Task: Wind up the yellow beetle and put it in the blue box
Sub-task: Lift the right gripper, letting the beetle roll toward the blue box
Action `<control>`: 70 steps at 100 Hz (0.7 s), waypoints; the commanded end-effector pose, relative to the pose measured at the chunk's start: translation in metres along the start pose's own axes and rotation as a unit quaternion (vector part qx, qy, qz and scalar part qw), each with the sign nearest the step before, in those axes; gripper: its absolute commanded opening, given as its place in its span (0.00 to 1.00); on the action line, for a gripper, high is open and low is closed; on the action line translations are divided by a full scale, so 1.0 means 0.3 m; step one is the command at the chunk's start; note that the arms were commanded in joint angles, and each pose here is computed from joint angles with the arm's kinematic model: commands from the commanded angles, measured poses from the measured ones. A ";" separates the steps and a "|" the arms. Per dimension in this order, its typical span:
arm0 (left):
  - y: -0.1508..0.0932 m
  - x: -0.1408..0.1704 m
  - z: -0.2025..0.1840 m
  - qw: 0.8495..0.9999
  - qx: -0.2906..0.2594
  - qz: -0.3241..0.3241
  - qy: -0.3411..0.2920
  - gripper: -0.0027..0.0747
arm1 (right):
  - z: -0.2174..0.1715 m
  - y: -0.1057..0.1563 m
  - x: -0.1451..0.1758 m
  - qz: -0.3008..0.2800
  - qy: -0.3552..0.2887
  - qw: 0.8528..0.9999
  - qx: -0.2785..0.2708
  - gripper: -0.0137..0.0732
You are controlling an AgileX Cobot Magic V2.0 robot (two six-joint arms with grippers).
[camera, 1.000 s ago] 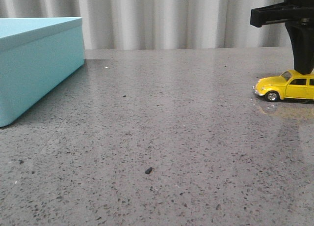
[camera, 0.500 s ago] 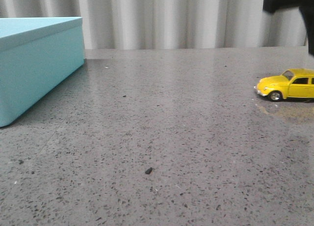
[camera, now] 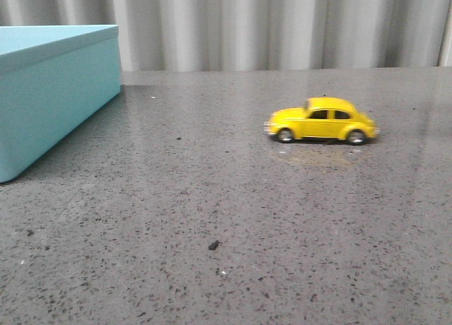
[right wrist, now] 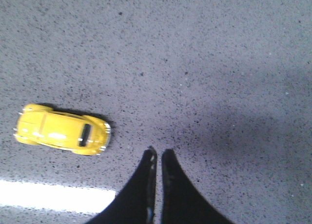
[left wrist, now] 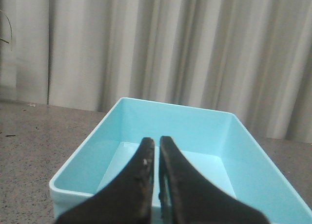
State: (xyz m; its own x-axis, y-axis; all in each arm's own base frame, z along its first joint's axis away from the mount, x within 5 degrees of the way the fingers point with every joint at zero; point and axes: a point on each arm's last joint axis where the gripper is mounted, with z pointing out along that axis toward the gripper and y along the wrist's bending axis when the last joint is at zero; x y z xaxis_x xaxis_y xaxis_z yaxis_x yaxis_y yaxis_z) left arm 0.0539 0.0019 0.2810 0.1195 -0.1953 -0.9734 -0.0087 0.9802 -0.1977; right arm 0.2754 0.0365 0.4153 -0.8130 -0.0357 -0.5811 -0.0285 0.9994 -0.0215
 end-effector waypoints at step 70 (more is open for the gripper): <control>-0.030 -0.149 0.018 0.999 0.009 -0.008 -0.043 0.01 | -0.130 0.056 -0.042 -0.008 -0.135 0.989 -0.054 0.09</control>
State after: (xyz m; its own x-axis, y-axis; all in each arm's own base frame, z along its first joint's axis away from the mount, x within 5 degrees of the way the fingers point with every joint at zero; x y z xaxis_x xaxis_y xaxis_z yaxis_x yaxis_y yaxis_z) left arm 0.0521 0.0019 0.3024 0.1485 -0.1945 -0.9696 -0.0033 0.9804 -0.1972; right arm 0.2750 0.0566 0.4230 -0.7546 -0.0546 -0.6539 -0.1030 0.9940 0.0360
